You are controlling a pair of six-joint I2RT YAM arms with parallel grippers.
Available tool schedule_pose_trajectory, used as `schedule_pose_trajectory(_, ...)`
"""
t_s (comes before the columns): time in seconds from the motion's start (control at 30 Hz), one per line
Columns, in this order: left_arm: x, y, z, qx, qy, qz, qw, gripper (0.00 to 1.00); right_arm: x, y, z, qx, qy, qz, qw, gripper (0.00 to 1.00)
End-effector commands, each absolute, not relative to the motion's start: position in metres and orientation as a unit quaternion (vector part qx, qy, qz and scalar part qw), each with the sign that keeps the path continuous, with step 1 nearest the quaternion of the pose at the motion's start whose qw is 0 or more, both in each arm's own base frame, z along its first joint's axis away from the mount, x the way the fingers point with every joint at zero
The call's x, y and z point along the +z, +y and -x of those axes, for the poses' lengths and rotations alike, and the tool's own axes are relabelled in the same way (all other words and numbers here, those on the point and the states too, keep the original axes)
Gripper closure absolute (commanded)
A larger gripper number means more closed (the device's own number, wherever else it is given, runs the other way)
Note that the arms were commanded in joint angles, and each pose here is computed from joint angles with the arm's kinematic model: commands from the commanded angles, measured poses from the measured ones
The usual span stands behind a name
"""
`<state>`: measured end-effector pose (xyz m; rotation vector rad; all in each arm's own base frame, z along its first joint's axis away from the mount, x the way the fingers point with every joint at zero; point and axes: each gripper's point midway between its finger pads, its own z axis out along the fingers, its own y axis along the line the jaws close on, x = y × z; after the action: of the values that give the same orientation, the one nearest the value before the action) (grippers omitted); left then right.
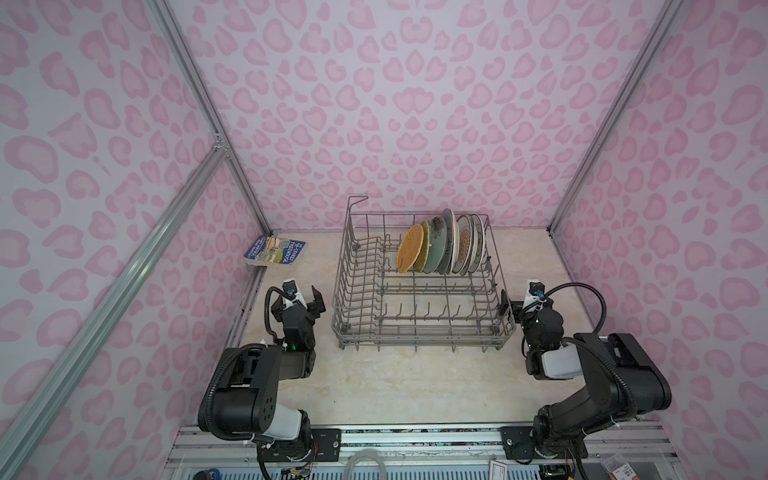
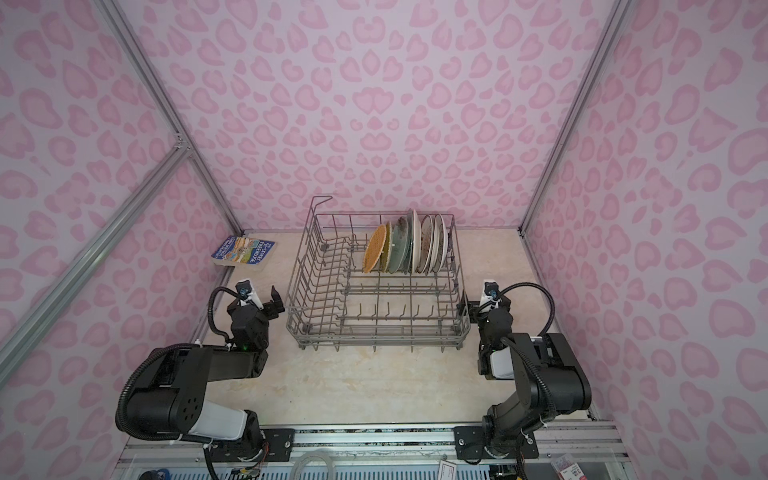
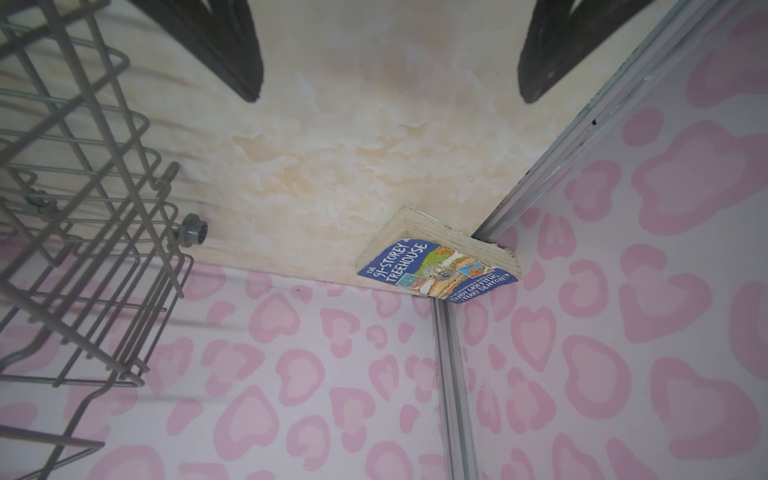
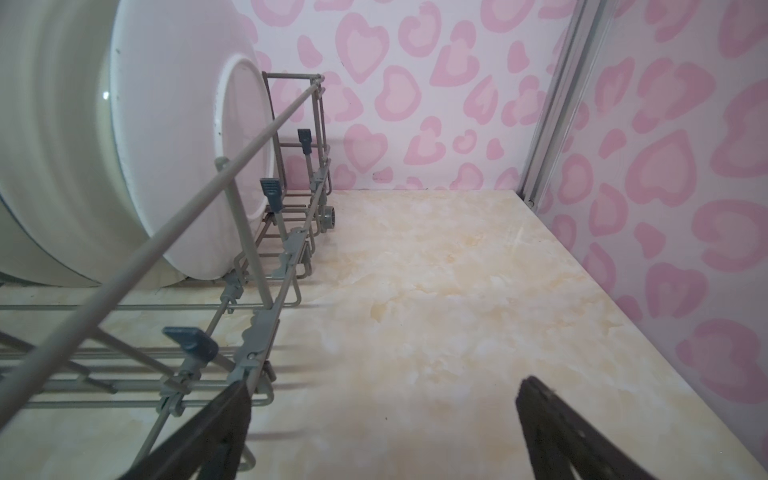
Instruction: Load the plates into the dish rack
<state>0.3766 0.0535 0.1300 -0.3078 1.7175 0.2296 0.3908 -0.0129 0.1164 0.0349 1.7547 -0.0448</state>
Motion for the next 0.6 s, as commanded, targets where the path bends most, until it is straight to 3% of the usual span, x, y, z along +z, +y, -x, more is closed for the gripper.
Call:
schedule_pose_trajectory(0.0, 0.1196, 0.0465, -0.3787, 0.073, 0.770, 0.128, 0.621, 0.03, 0.0991, -0.0197, -0.3919, -0.025, 0.798, -0.038, 0.601, 0.01)
schedule_pose_trajectory(0.57, 0.1217, 0.0438, -0.3780, 0.084, 0.768, 0.124, 0.623, 0.03, 0.1017, -0.0189, -0.3920, -0.027, 0.792, -0.035, 0.608, 0.00)
